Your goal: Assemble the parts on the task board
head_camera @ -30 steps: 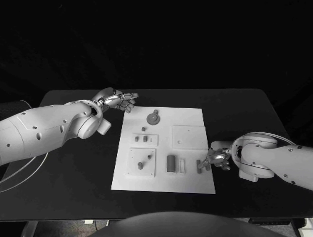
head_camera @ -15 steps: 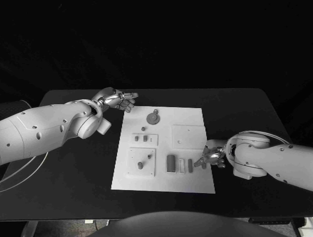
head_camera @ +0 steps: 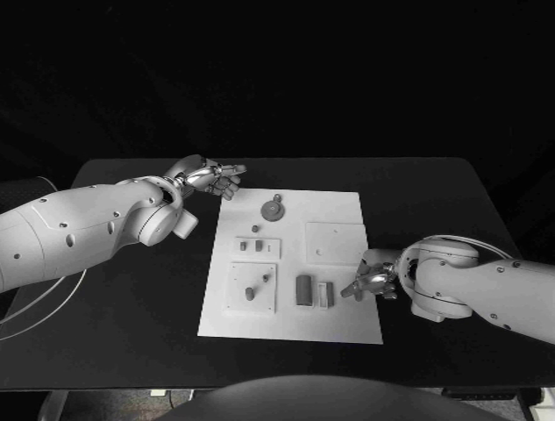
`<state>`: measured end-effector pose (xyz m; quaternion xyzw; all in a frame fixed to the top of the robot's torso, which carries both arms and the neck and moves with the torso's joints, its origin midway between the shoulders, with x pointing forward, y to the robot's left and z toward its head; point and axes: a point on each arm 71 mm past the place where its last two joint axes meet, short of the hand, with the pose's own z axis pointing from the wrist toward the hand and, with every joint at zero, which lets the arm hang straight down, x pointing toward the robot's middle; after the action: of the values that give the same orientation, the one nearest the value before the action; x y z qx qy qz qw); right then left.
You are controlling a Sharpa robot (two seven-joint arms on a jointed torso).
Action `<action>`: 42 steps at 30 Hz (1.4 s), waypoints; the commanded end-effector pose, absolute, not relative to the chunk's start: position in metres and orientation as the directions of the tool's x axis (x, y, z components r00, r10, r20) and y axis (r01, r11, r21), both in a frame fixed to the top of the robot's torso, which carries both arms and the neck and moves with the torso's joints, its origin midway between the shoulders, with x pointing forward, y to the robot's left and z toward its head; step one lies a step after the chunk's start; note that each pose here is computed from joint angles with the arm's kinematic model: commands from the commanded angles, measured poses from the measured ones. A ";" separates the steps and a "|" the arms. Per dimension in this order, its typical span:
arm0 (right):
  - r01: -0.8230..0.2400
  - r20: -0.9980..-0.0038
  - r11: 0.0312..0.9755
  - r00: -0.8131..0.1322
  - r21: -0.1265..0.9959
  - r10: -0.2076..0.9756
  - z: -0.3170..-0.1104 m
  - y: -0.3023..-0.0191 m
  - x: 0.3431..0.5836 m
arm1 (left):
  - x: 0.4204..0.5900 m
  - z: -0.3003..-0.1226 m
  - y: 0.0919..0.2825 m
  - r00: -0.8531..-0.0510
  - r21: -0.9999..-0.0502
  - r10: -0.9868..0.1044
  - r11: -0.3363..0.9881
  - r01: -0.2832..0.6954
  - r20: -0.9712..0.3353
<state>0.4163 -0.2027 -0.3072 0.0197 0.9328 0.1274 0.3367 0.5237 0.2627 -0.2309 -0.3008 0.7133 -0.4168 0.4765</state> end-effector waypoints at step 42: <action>-0.087 -0.611 0.955 -0.784 0.284 0.110 -0.312 -0.161 0.425 | 0.524 -0.231 0.257 -0.389 -0.882 -0.818 0.471 -0.028 -0.424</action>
<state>0.4266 -0.1617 -0.3101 0.0131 0.9290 0.1506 0.3379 0.5238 0.2602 -0.2316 -0.2997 0.7166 -0.4166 0.4723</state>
